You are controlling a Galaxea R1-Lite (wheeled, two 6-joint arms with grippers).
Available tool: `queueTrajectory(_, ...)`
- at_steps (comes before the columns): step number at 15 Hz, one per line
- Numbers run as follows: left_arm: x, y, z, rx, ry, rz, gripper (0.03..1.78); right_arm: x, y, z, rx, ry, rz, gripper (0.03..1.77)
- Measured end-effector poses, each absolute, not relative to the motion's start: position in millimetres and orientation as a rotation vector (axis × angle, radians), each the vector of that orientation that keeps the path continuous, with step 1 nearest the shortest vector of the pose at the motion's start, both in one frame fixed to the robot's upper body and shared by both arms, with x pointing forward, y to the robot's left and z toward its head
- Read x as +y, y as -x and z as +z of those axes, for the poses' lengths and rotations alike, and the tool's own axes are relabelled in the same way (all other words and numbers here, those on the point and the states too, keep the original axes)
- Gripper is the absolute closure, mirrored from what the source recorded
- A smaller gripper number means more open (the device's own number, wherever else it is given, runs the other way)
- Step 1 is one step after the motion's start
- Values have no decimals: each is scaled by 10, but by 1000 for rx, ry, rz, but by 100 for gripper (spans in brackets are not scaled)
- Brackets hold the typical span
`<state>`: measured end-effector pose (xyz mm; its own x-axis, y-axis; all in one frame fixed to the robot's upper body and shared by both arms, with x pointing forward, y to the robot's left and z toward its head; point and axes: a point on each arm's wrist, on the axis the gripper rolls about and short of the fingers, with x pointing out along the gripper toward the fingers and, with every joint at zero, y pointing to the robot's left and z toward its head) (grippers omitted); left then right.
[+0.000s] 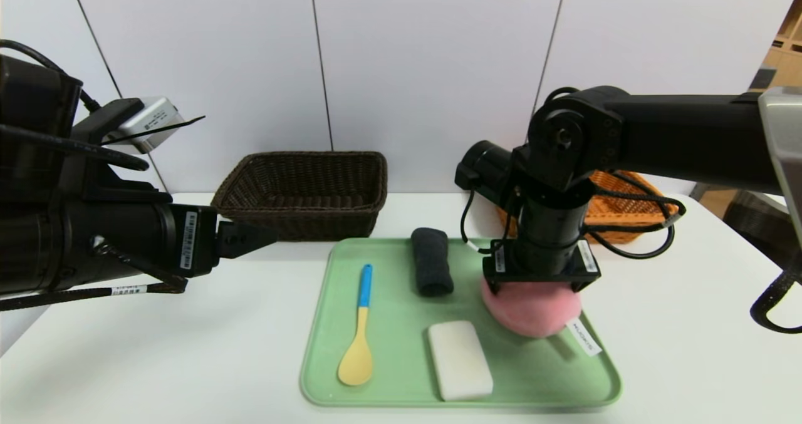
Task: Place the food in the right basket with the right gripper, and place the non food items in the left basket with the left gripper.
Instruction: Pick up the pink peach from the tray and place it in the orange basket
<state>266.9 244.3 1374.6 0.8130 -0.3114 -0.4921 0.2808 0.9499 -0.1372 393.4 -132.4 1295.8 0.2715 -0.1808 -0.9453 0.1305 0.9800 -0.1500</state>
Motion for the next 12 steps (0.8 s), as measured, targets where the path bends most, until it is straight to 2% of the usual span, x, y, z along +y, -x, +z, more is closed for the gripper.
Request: queueTrajectory(12,2443,-2658,13755,532,61,-323,12,-1270,-4014,12834,1275,6,-240,10)
